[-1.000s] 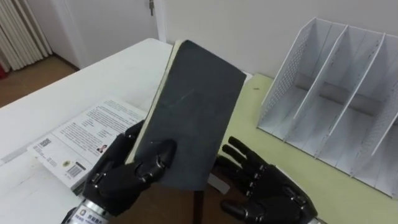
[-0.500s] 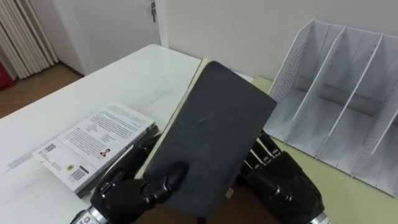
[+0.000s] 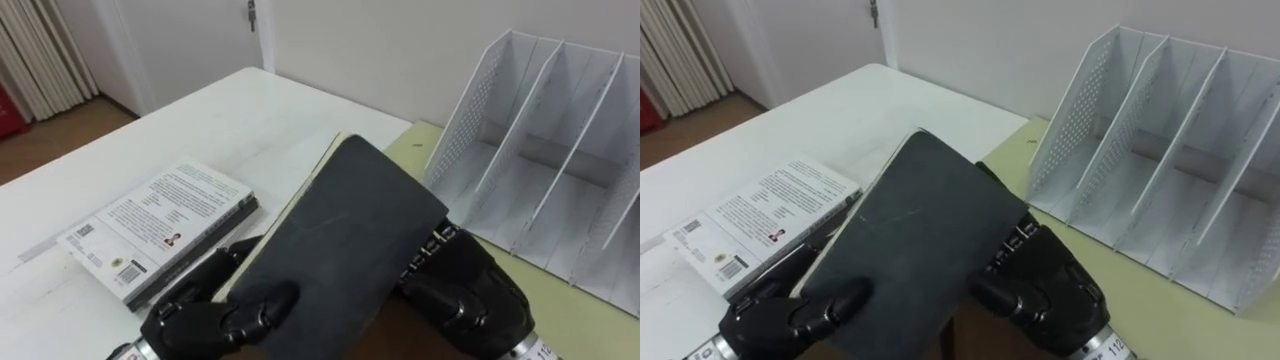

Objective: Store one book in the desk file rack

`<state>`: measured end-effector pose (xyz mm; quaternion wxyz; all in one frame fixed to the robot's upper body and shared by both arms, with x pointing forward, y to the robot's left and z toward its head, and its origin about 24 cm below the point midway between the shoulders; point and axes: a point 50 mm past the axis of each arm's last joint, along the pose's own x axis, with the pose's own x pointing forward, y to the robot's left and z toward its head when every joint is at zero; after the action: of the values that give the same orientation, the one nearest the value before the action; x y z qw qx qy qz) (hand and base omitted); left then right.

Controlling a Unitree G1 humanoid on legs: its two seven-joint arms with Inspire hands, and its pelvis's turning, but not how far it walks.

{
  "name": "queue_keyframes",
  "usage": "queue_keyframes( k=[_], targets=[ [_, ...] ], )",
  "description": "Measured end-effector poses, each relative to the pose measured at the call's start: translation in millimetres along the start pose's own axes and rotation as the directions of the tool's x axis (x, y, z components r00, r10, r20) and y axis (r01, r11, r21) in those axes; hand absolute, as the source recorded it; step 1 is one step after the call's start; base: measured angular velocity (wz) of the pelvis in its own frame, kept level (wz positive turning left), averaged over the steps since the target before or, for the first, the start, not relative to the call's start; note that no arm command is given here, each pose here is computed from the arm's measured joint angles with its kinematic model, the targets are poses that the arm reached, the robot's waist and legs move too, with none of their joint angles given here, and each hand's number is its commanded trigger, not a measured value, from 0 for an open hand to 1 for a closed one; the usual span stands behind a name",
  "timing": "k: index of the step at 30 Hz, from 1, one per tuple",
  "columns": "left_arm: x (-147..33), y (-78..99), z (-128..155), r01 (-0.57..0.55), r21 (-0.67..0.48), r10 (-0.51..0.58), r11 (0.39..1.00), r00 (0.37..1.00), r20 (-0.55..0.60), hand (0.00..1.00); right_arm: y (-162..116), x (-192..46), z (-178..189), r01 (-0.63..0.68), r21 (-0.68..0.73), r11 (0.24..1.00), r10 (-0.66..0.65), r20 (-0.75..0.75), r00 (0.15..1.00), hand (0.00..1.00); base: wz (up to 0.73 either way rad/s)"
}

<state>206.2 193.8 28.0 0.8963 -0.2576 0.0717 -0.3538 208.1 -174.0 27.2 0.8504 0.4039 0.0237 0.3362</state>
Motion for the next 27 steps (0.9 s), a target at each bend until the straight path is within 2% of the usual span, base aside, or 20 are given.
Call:
queue_keyframes(
  k=[3, 4, 7, 16, 27],
  targets=[
    [-2.6, 2.7, 2.6, -0.006, 0.016, 0.006, 1.0, 1.0, -0.018, 1.0, -0.9, -1.8, -0.5, 0.005, 0.002, 1.0, -0.005, -0.026, 1.0, 0.0, 0.0],
    [-4.2, 3.9, 4.1, -0.008, 0.025, 0.009, 1.0, 1.0, -0.029, 1.0, -1.3, -2.8, -1.3, 0.009, 0.006, 1.0, -0.009, -0.041, 0.999, 0.31, 0.0],
    [-7.2, 5.7, 7.0, -0.008, 0.041, 0.01, 0.999, 0.999, -0.049, 1.0, -1.4, -3.3, -2.9, 0.011, 0.018, 1.0, -0.01, -0.058, 0.998, 1.0, 0.0],
    [-9.9, 7.7, 7.7, 0.001, 0.047, 0.003, 0.999, 0.998, -0.067, 1.0, 0.4, -3.6, -3.8, -0.023, 0.02, 1.0, 0.025, -0.069, 0.997, 1.0, 0.0],
    [-9.1, 3.8, 5.2, 0.069, 0.042, -0.065, 0.997, 0.993, -0.1, 1.0, 1.0, -4.1, -4.9, -0.034, 0.018, 0.999, 0.036, -0.086, 0.996, 1.0, 0.0]
  ],
)
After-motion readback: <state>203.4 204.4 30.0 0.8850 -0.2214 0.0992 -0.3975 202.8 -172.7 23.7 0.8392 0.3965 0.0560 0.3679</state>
